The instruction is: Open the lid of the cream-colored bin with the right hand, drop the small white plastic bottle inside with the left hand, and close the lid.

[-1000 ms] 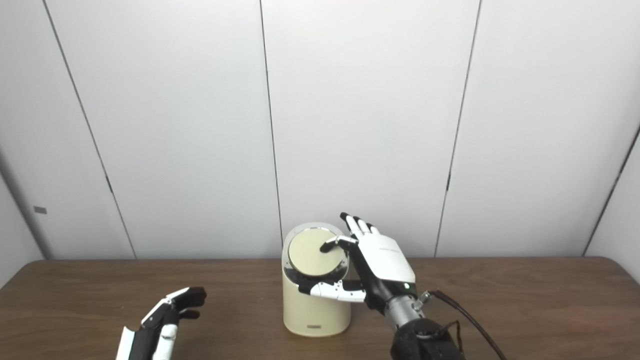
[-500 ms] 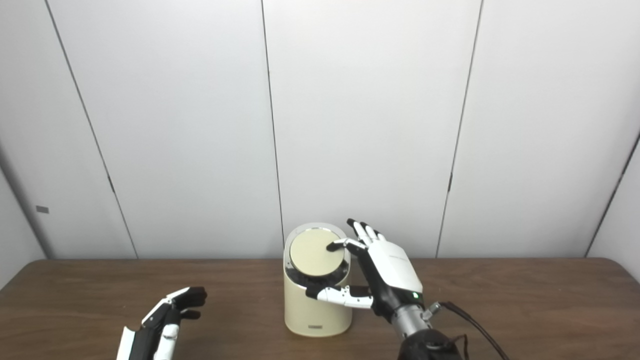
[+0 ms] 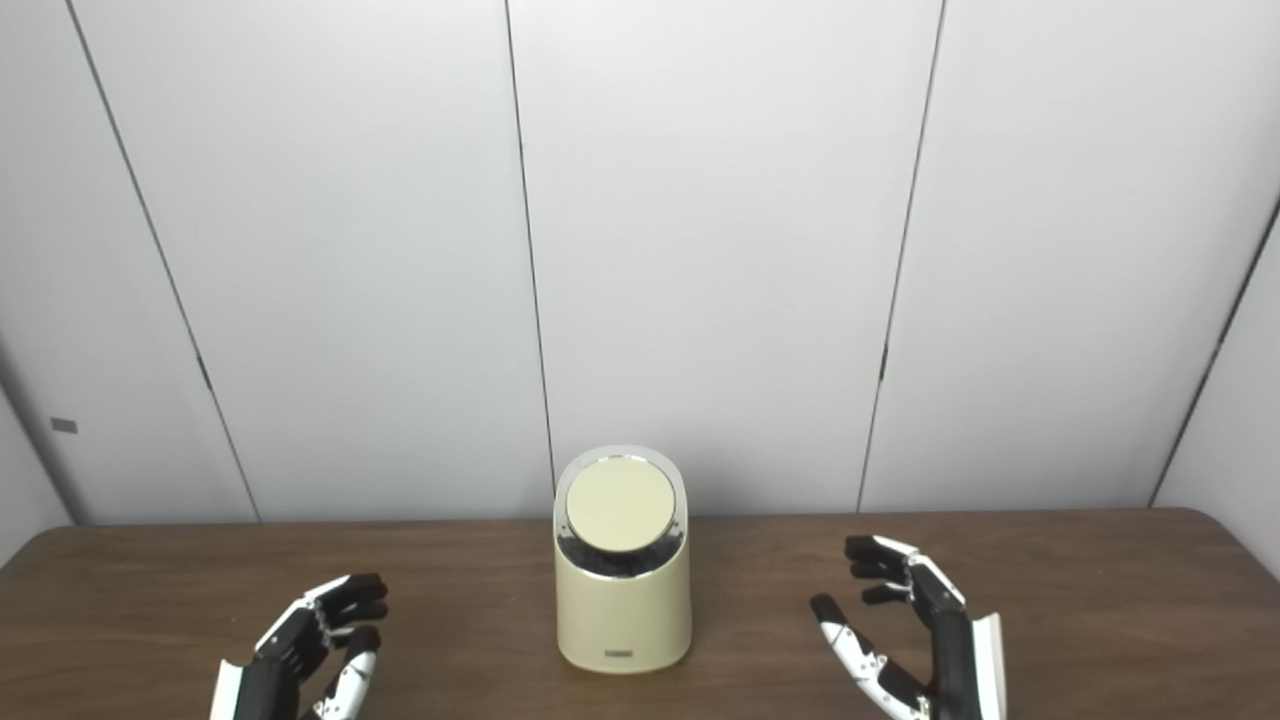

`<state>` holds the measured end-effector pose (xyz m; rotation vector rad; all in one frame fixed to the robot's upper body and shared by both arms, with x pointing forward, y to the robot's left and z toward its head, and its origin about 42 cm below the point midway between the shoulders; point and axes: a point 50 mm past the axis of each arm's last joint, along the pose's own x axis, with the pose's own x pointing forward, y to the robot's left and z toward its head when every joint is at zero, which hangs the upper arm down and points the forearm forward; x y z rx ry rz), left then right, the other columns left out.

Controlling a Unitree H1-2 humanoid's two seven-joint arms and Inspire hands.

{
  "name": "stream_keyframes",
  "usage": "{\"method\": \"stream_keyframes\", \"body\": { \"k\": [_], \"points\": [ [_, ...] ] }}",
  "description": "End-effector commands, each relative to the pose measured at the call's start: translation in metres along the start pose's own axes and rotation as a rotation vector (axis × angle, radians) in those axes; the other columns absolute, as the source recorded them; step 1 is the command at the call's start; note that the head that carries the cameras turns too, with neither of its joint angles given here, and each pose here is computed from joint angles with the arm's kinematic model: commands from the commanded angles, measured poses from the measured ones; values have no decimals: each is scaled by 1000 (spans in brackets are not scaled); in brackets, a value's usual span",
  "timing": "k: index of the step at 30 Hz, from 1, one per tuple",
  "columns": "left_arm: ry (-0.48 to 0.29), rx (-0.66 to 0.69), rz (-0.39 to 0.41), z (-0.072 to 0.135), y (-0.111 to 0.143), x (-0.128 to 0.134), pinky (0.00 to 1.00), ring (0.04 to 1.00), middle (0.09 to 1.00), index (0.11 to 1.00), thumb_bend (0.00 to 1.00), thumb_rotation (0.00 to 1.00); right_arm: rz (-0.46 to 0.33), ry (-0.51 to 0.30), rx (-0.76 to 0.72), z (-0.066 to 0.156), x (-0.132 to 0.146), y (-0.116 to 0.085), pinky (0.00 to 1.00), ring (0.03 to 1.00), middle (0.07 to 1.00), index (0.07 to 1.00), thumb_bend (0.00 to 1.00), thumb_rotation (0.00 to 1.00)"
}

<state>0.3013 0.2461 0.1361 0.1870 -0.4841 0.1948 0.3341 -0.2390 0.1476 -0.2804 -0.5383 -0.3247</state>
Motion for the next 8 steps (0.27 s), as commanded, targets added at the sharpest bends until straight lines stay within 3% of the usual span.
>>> {"method": "stream_keyframes", "body": {
  "k": [1,4,8],
  "points": [
    [-52,-5,2,5,4,6,556,659,696,704,233,162,-4,32,23,-10,-25,3,528,632,668,663,302,379],
    [-43,10,2,3,7,4,553,656,695,703,237,212,-11,38,15,-12,-29,7,510,619,656,650,303,416],
    [-37,25,4,1,9,2,553,655,692,702,238,265,-20,35,12,-12,-29,7,524,629,665,654,299,387]
  ]
}}
